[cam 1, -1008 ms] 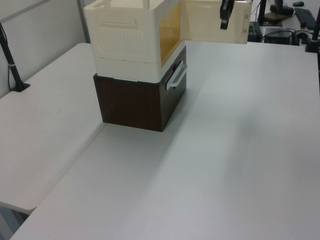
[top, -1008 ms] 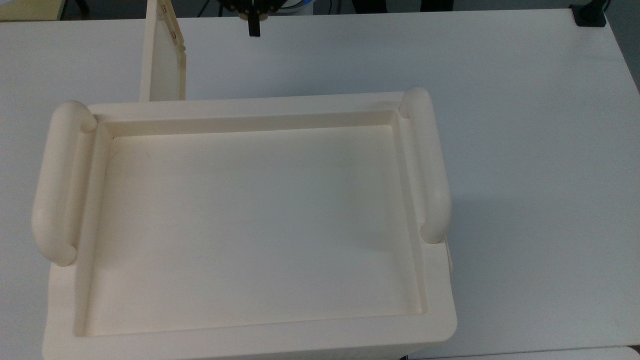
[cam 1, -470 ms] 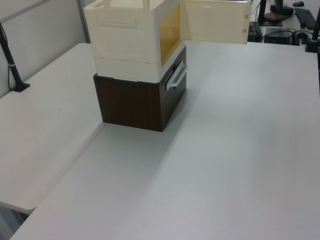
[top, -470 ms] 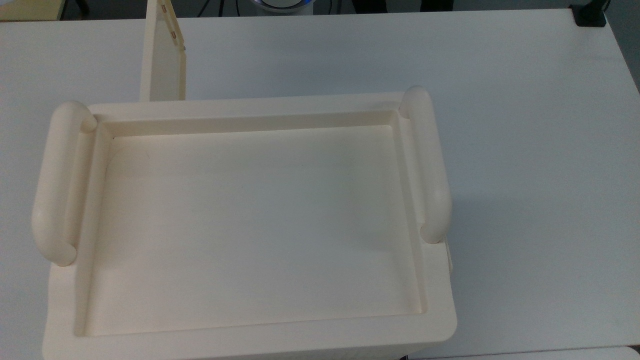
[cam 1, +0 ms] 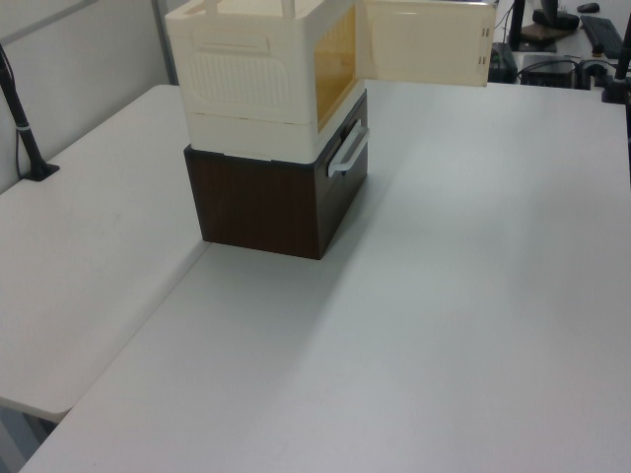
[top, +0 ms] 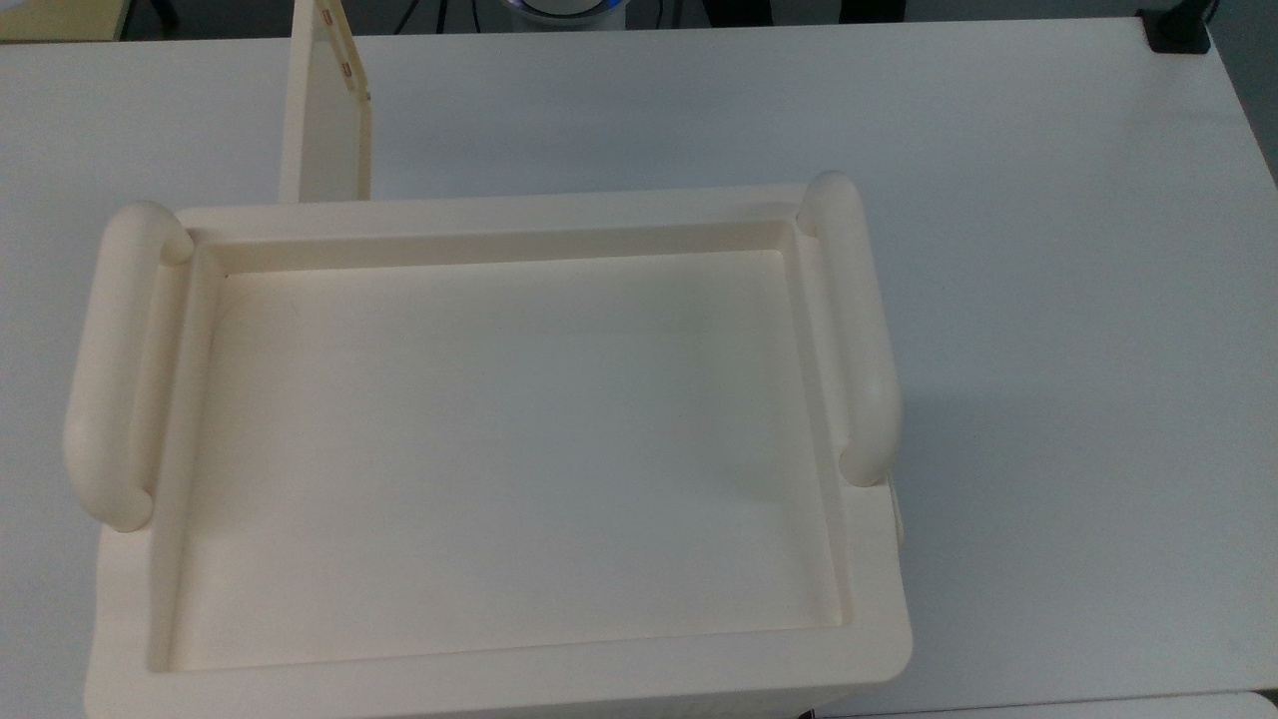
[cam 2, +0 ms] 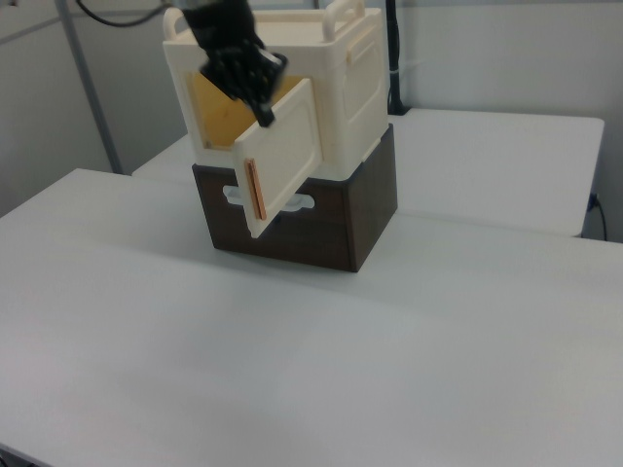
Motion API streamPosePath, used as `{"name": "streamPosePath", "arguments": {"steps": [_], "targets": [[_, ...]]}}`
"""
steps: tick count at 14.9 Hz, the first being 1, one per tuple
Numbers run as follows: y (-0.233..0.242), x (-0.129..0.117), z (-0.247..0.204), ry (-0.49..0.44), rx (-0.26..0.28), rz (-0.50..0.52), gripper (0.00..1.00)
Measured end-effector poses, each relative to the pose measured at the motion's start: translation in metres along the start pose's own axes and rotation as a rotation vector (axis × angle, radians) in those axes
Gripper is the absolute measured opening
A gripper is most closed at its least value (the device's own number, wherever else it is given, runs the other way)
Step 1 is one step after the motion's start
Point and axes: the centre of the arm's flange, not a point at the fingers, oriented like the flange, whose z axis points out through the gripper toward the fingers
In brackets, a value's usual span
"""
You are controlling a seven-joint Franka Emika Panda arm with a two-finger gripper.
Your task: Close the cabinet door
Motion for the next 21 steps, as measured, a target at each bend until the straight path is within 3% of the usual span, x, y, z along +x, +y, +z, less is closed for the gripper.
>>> {"name": "streamPosePath", "arguments": {"steps": [5, 6, 9, 11, 21], "targets": [[0.007, 0.009, 0.031, -0.044, 0.026, -0.028, 0.01], [0.0, 0.011, 0.033, -0.038, 0.057, -0.033, 0.01], [-0.05, 0.021, 0.031, -0.003, 0.233, -0.075, 0.01], [-0.098, 0.026, 0.026, -0.002, 0.289, -0.097, 0.01], [-0.125, 0.046, 0.051, 0.022, 0.295, -0.093, 0.01]]}}
